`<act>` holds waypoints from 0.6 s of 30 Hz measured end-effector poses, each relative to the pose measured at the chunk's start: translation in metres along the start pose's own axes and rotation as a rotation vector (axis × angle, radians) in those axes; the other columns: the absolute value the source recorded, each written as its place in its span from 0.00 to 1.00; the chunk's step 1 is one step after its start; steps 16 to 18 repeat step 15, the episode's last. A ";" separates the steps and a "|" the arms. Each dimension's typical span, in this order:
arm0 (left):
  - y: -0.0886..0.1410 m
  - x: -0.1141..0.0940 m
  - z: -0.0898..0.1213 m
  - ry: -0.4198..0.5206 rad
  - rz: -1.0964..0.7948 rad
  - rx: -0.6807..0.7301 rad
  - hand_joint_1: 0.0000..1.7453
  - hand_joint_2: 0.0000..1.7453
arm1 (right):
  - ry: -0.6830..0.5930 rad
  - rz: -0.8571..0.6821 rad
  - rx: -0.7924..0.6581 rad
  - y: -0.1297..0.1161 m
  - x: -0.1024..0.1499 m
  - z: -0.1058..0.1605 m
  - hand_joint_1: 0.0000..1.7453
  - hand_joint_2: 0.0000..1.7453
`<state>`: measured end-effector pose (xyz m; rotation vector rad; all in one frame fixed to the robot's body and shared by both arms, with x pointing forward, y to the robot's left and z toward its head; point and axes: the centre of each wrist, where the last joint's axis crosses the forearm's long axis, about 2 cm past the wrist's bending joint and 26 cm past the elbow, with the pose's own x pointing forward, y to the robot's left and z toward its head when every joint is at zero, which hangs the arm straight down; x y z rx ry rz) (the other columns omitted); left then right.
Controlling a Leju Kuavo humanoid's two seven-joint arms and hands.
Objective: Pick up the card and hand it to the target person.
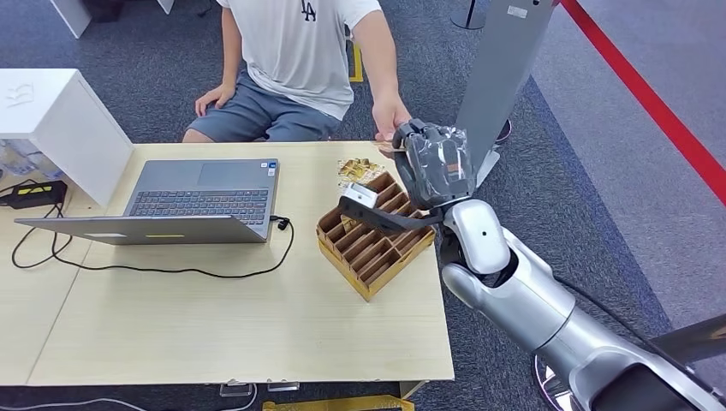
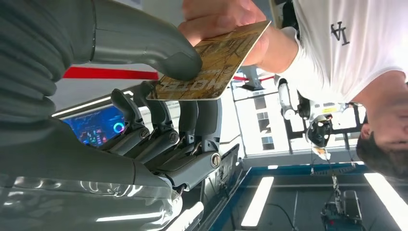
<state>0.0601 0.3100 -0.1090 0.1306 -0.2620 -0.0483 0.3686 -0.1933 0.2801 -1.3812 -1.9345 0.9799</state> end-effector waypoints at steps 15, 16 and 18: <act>-0.001 0.000 0.000 0.006 0.051 -0.045 0.00 0.00 | -0.018 -0.179 0.056 0.008 -0.001 0.038 0.00 1.00; -0.001 0.000 0.000 0.006 0.051 -0.045 0.00 0.00 | -0.018 -0.179 0.056 0.008 -0.001 0.038 0.00 1.00; -0.001 0.000 0.000 0.006 0.051 -0.045 0.00 0.00 | -0.018 -0.179 0.056 0.008 -0.001 0.038 0.00 1.00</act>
